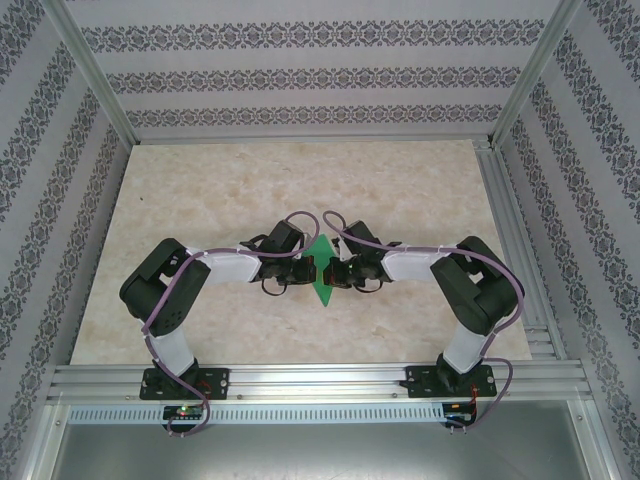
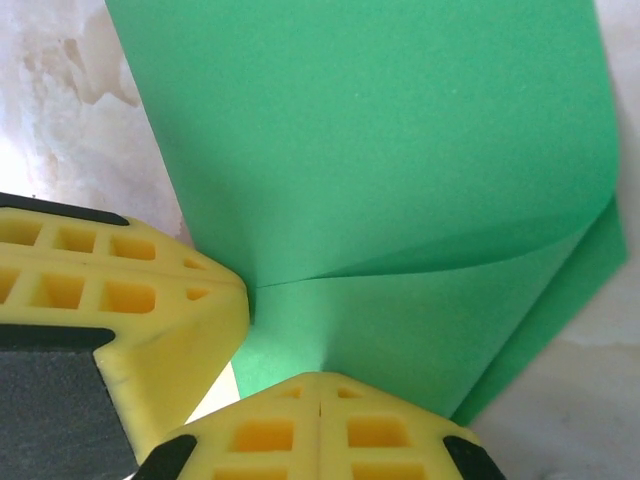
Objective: Fold a paper plane with a square sheet of paper (pick it up from the middle)
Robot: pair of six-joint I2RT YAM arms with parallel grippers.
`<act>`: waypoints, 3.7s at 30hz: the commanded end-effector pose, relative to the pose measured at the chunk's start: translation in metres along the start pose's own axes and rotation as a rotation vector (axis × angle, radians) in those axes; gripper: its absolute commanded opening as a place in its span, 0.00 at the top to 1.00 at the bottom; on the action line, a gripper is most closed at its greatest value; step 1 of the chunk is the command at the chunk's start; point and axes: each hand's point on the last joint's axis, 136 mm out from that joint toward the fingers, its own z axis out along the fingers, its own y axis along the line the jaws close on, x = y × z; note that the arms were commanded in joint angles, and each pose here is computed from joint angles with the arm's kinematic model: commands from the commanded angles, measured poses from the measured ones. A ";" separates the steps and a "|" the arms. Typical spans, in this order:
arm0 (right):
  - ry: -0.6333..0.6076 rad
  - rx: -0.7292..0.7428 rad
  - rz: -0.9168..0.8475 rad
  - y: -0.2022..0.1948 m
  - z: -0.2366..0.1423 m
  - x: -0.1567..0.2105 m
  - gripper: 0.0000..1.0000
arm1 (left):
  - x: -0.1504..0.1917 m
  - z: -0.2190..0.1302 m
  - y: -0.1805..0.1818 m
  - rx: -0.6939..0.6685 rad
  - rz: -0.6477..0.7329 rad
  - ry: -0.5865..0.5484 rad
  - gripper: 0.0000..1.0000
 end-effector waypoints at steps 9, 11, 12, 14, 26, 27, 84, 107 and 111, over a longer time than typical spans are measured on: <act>-0.055 -0.024 0.192 0.014 0.001 0.019 1.00 | -0.009 -0.031 0.004 -0.080 -0.001 -0.114 0.86; -0.086 -0.038 0.214 0.019 -0.003 0.012 1.00 | -0.005 -0.036 0.004 -0.067 -0.014 -0.123 0.83; -0.101 -0.047 0.221 0.022 -0.004 0.008 1.00 | -0.002 -0.039 0.003 -0.054 -0.021 -0.127 0.82; -0.116 -0.062 0.237 0.025 -0.005 0.003 1.00 | 0.004 -0.044 -0.001 -0.014 -0.031 -0.129 0.81; -0.116 -0.110 0.274 0.027 0.001 -0.002 0.99 | 0.050 -0.035 -0.041 0.160 -0.045 -0.049 0.80; -0.115 -0.110 0.277 0.026 0.001 -0.002 0.99 | 0.052 -0.031 -0.043 0.164 -0.044 -0.038 0.81; -0.037 -0.051 0.211 -0.006 -0.005 0.021 1.00 | 0.091 0.004 -0.025 0.088 -0.048 0.113 0.89; -0.112 0.019 0.088 -0.043 -0.015 -0.038 1.00 | 0.121 0.005 0.017 -0.059 -0.050 0.181 0.91; -0.168 0.029 0.071 -0.040 -0.029 -0.054 1.00 | 0.119 0.005 0.015 -0.056 -0.045 0.175 0.91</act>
